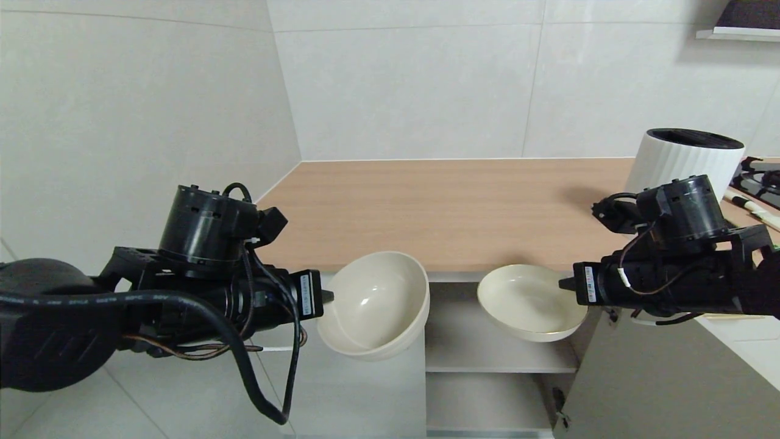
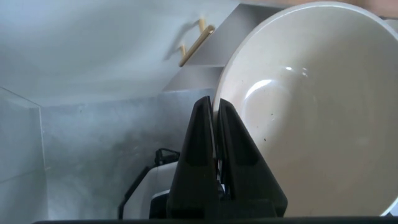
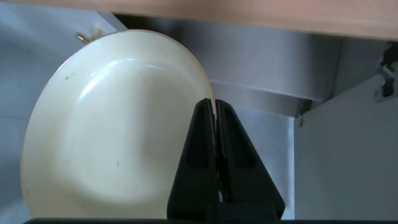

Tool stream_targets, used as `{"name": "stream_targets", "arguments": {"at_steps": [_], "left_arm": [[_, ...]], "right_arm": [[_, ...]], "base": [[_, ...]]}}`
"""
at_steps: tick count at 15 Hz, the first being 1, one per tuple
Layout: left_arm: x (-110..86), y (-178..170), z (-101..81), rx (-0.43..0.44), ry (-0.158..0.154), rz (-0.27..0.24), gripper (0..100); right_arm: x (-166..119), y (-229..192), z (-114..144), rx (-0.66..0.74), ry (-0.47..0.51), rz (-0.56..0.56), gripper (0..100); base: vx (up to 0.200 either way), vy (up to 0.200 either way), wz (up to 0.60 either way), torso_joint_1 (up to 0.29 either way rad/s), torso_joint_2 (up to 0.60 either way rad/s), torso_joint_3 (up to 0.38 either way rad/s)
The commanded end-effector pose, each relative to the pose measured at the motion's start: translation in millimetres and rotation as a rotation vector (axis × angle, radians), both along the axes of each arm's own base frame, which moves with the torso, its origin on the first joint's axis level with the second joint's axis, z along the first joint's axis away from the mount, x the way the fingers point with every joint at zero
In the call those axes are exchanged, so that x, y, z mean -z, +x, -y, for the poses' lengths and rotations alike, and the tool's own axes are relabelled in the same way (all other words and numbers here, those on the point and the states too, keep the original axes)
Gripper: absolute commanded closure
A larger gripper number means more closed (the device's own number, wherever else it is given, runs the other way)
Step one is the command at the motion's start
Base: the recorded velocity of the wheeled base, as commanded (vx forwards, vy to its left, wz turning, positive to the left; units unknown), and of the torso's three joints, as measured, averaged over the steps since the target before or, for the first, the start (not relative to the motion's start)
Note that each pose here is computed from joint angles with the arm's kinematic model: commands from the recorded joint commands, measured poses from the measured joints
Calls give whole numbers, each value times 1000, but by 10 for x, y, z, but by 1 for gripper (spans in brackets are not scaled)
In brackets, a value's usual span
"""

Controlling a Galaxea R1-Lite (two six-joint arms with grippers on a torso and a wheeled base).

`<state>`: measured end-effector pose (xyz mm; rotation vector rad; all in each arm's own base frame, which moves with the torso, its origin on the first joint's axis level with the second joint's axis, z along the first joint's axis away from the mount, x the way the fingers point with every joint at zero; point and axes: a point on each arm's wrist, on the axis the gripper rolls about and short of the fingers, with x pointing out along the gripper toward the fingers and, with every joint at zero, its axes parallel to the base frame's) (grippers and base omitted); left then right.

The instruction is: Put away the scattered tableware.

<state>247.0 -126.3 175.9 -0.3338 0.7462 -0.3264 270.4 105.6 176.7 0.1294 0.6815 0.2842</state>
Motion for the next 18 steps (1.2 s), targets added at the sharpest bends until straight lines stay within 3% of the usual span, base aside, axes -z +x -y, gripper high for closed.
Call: {"name": "stream_targets", "arguments": {"at_steps": [1,18], "left_arm": [[13,6,4,0,2,-4,100],[26,17,10,0,4,-8,100]], "right_arm": [[23,15,-1,1,-2,-7,100],[71,34,-8,-5,-16,-20,100]], "base": [[0,0,0,-168,383,217],[0,0,0,-151,435,280]]}}
